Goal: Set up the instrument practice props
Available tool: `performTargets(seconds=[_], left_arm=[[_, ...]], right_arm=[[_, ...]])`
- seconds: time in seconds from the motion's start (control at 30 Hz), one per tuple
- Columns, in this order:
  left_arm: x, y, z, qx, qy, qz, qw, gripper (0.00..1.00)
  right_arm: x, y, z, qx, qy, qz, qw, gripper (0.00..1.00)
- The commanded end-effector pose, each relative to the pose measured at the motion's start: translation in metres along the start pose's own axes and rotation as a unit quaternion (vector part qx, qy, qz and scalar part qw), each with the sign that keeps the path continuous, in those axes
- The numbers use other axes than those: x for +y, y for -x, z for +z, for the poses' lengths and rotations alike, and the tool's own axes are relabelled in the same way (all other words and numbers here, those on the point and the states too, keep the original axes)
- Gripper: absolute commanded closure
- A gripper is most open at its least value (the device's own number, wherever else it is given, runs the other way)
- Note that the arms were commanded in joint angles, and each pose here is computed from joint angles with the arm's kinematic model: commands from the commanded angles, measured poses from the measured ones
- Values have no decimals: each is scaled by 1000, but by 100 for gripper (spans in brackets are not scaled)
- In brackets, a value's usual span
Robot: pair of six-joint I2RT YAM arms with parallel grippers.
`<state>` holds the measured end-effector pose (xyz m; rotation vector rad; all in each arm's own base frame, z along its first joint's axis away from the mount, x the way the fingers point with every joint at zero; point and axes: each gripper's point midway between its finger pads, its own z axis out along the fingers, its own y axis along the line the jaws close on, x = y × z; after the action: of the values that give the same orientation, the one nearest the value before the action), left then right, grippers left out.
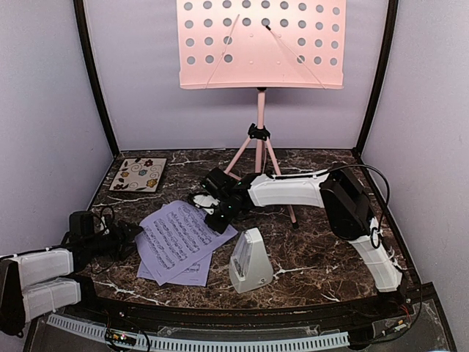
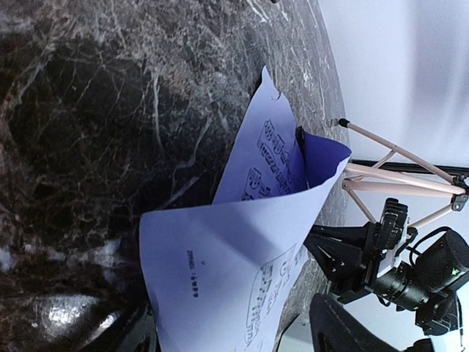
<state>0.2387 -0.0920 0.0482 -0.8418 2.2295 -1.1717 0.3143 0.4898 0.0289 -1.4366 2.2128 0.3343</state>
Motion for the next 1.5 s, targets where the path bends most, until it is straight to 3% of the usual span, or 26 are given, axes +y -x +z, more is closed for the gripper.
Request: performTargets(seconds=[0.0, 0.23, 0.57, 0.77, 0.97, 1.2, 1.33, 1.47], left_arm=[[-15, 15, -2, -47, -43, 17, 998, 26], [-23, 24, 8, -41, -56, 24, 997, 20], [-66, 41, 20, -29, -154, 19, 987, 11], [-67, 44, 27, -12, -130, 45, 990, 48], [-42, 40, 34, 33, -13, 78, 996, 59], [-23, 27, 38, 114, 61, 77, 989, 57], [-19, 19, 42, 161, 67, 77, 982, 53], [-37, 12, 42, 200, 30, 85, 976, 42]], right_arm=[[-2, 4, 7, -8, 8, 6, 1000, 90], [0, 2, 8, -7, 13, 8, 1000, 90], [0, 3, 5, -8, 14, 6, 1000, 90], [-1, 7, 1, -13, 11, 6, 1000, 90], [0, 21, -10, -31, 16, 12, 999, 88], [-1, 30, -17, -44, 22, 18, 999, 87], [-4, 28, -17, -43, 21, 21, 999, 87], [-7, 26, -18, -41, 19, 23, 999, 87]])
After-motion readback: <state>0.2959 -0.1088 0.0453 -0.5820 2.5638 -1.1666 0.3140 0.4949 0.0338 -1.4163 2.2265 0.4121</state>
